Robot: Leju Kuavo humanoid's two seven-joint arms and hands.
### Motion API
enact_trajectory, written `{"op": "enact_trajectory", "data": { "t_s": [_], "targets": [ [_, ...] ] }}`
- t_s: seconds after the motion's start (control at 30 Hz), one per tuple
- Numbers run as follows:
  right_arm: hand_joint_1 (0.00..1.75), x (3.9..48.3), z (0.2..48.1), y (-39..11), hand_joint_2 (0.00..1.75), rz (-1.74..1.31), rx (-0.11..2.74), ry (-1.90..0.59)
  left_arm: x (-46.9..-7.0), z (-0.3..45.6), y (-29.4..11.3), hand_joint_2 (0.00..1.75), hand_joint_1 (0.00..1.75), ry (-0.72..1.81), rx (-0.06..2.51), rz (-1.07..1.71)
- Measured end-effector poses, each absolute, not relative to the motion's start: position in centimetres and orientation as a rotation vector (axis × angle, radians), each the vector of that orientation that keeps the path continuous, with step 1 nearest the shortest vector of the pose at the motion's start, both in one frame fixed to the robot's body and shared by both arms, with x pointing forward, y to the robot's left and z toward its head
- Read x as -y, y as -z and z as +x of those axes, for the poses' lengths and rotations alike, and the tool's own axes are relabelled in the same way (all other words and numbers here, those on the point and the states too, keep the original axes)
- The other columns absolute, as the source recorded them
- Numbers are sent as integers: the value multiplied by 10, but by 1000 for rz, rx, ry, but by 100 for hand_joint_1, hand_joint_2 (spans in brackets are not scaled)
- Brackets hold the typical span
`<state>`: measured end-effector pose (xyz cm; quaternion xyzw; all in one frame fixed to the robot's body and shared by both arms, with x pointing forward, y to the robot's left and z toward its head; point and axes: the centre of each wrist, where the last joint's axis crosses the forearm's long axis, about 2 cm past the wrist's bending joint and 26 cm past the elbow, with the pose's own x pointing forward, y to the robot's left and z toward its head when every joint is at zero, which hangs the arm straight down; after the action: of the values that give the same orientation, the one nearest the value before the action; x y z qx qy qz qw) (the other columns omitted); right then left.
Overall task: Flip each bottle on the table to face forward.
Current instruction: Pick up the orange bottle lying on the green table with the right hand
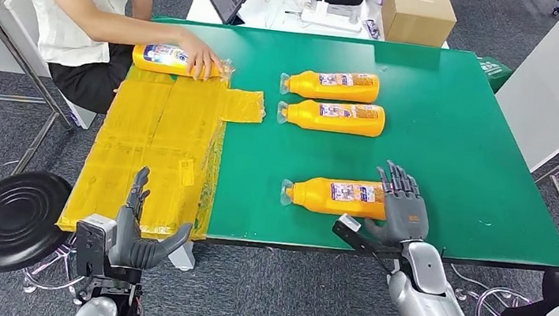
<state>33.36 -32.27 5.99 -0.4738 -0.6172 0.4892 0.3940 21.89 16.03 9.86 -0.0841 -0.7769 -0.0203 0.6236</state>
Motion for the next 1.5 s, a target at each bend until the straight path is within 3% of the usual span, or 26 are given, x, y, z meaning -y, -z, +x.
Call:
{"op": "enact_trajectory", "data": {
  "t_s": [0.4, 0.9, 1.03, 1.17, 1.5],
  "targets": [
    [0, 329, 339, -57, 175, -1139, 1507, -1258, -156, 218, -99, 175, 0, 61, 1785, -209],
    [1, 326, 369, -70, 175, -1046, 1237, -1325, -152, 217, -101, 175, 0, 106, 1769, -232],
    [148, 326, 374, -72, 175, -1016, 1205, -1341, -150, 218, -102, 175, 0, 122, 1769, -253],
    [174, 326, 377, -73, 175, -984, 1187, -1365, -148, 219, -103, 175, 0, 131, 1766, -268],
    [175, 330, 383, -78, 175, -835, 1221, -1363, -146, 219, -104, 175, 0, 134, 1758, -306]
  ]
}}
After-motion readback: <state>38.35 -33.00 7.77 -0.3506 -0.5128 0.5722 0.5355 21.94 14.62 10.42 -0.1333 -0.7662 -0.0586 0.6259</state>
